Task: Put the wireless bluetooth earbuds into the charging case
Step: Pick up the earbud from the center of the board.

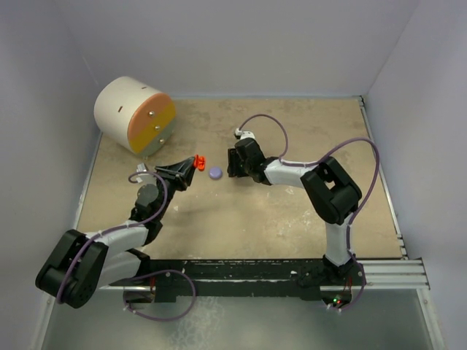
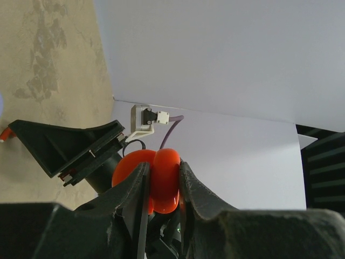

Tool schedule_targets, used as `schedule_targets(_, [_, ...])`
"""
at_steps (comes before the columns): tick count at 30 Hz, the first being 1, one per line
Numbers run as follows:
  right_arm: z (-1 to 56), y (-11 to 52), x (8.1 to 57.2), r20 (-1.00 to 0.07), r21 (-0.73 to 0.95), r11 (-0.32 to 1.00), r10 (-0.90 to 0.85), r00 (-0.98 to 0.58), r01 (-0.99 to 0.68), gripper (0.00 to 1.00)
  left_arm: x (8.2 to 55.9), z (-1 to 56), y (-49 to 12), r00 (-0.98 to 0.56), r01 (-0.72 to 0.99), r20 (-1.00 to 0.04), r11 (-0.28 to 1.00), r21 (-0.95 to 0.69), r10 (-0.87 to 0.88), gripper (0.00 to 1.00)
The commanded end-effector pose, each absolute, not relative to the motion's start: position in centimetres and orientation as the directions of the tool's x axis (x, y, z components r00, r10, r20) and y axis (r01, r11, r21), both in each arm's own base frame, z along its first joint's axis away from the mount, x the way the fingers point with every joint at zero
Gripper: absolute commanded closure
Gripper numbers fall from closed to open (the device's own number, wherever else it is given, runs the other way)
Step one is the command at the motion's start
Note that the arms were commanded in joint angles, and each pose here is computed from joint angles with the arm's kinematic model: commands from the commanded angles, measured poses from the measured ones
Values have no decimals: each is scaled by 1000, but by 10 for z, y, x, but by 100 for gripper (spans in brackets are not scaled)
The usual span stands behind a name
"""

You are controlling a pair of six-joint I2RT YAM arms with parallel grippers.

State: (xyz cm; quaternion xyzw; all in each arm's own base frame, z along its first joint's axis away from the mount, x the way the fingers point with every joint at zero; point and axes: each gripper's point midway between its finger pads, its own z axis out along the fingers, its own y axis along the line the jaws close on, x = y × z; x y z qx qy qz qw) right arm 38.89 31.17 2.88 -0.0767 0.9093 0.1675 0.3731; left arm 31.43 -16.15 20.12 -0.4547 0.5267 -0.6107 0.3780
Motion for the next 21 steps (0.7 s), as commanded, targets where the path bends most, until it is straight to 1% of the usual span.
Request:
schedule_targets(1, [24,313,387,-690,273,927,2,-723,-258,47,311,217,-160,-313,43,176,-199,-979,-933,100])
schedule_targets(21, [18,318,386,-696,269,919,-22,-718,-289,51,309,214,-157,-310,41,185,-207,-977,-933,100])
